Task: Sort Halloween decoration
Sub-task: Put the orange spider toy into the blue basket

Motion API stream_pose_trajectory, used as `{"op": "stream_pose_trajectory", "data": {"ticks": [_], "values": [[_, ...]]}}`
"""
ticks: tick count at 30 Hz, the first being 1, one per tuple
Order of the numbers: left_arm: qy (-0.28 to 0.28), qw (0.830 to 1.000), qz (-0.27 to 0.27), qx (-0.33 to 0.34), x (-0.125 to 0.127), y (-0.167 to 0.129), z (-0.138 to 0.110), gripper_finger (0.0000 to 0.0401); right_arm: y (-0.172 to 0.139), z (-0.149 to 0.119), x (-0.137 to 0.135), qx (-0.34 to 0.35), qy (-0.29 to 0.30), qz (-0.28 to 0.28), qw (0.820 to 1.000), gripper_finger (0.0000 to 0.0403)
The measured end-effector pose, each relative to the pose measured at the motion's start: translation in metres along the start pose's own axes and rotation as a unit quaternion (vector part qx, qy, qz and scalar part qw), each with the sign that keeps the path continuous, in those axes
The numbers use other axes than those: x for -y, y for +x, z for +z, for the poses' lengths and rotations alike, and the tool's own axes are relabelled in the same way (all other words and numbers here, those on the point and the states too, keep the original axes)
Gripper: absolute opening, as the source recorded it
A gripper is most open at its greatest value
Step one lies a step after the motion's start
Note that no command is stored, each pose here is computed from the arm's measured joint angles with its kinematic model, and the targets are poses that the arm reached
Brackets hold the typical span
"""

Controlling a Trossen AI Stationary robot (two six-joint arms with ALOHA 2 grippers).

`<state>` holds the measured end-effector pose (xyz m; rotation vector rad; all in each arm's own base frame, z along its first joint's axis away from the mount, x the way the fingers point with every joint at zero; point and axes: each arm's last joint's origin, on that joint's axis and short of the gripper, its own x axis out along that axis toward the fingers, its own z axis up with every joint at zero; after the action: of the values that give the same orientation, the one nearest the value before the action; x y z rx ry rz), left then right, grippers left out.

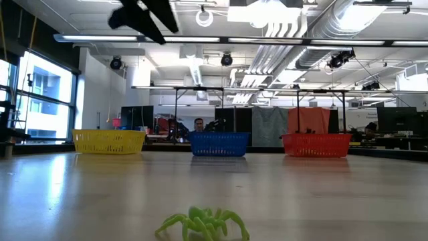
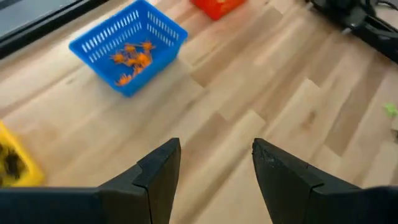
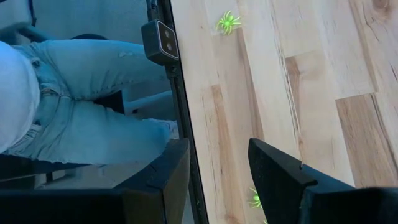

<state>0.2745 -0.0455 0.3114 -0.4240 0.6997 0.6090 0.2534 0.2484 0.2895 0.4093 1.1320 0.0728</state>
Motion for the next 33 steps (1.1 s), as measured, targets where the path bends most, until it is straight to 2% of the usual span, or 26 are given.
{"op": "stream_pose_trajectory", "data": {"ticks": [5, 11, 17, 24, 28, 33], "values": [[-0.021, 1.0, -0.004, -0.009, 0.02, -0.026, -0.037, 0.0186, 0.0, 0.0, 0.0, 0.0, 0.0, 0.0, 1.0, 0.016], [-0.022, 0.994, -0.02, -0.107, 0.047, -0.039, -0.094, 0.0186, 0.0, 0.0, 0.0, 0.0, 0.0, 0.0, 1.0, 0.016], [-0.013, 0.973, -0.028, -0.229, 0.077, -0.041, -0.16, 0.0186, 0.0, 0.0, 0.0, 0.0, 0.0, 0.0, 1.0, 0.016], [-0.019, 0.943, -0.051, -0.327, 0.105, -0.036, -0.223, 0.0186, 0.0, 0.0, 0.0, 0.0, 0.0, 0.0, 1.0, 0.016], [-0.015, 0.934, -0.052, -0.353, 0.112, -0.031, -0.246, 0.0186, 0.0, 0.0, 0.0, 0.0, 0.0, 0.0, 1.0, 0.016], [-0.011, 0.933, -0.05, -0.356, 0.115, -0.027, -0.257, 0.0186, 0.0, 0.0, 0.0, 0.0, 0.0, 0.0, 1.0, 0.016]]}}
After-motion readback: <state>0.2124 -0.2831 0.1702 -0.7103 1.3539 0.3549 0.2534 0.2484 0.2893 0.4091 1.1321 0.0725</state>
